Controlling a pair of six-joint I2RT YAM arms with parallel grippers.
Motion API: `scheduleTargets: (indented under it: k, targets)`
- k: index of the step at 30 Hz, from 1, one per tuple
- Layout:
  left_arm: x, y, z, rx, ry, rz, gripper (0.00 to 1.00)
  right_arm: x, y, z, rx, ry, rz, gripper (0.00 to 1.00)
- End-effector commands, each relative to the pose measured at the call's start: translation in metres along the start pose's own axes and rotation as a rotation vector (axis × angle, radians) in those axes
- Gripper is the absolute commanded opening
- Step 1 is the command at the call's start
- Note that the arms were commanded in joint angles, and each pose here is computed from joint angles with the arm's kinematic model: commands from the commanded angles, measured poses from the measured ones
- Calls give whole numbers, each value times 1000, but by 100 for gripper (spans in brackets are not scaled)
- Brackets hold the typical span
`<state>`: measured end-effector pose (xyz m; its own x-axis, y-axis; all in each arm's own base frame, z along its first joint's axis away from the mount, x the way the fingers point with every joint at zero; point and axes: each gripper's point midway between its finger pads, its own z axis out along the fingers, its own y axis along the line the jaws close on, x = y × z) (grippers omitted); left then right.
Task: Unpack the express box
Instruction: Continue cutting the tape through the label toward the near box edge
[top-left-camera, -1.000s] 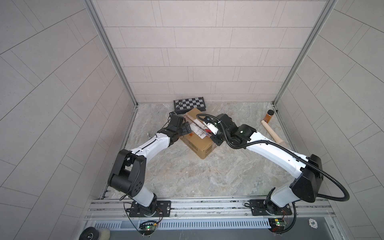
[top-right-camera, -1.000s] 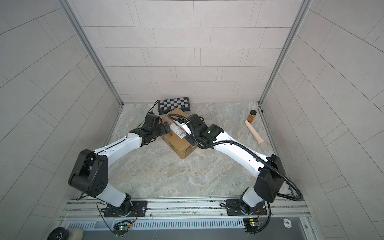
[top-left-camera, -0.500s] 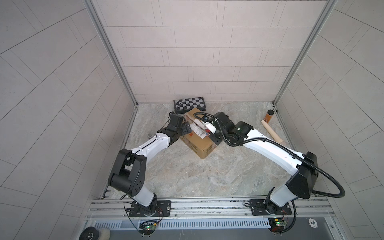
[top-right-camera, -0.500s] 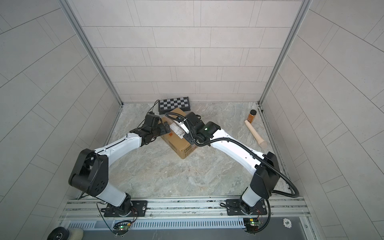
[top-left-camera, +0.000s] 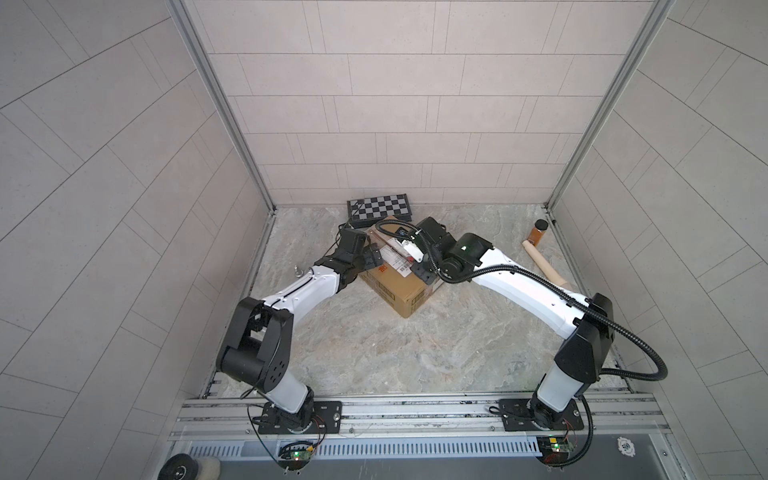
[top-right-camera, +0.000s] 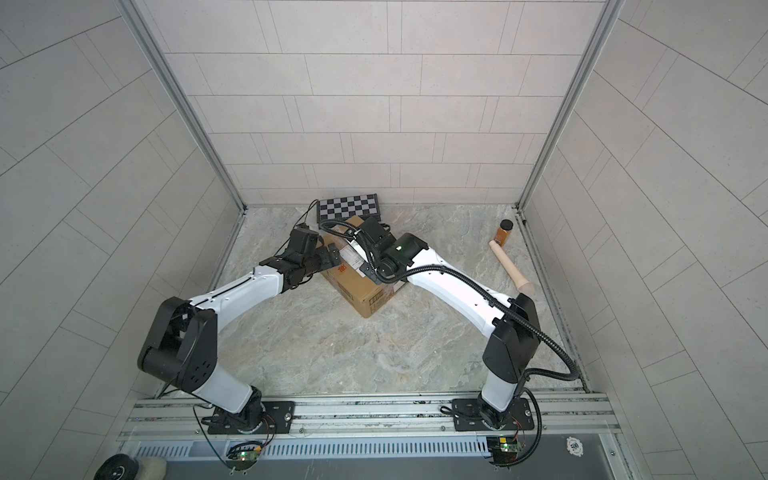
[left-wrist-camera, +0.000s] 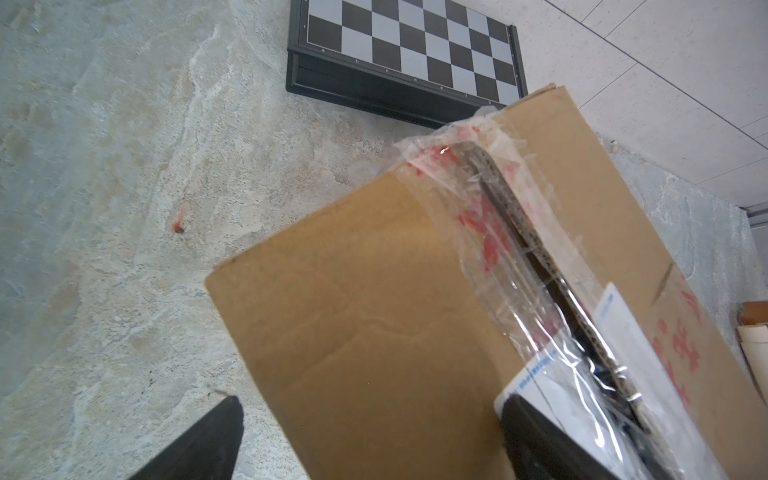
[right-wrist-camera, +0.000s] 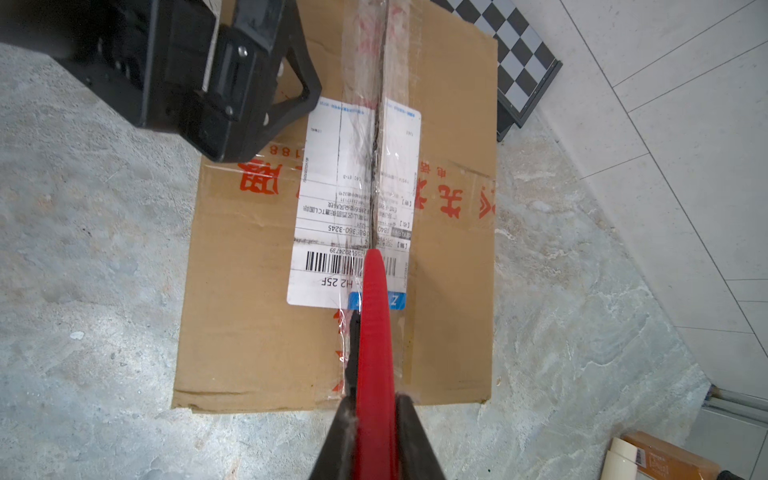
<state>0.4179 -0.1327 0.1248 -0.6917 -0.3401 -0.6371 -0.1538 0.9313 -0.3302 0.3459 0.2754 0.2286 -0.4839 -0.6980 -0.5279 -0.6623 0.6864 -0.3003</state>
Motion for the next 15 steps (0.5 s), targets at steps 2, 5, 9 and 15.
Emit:
scheduleTargets:
  k: [2,5,9,15]
  targets:
    - [38,47,15,-177,125,61,100,24,-19,-30,67,72,-39,0]
    - [36,45,16,-172,124,70,100,30,-21,-36,74,87,-44,0]
    - [35,44,16,-172,123,84,100,36,-26,-41,96,108,-58,0]
    - [35,43,17,-162,122,86,100,36,-30,-43,122,115,-69,0]
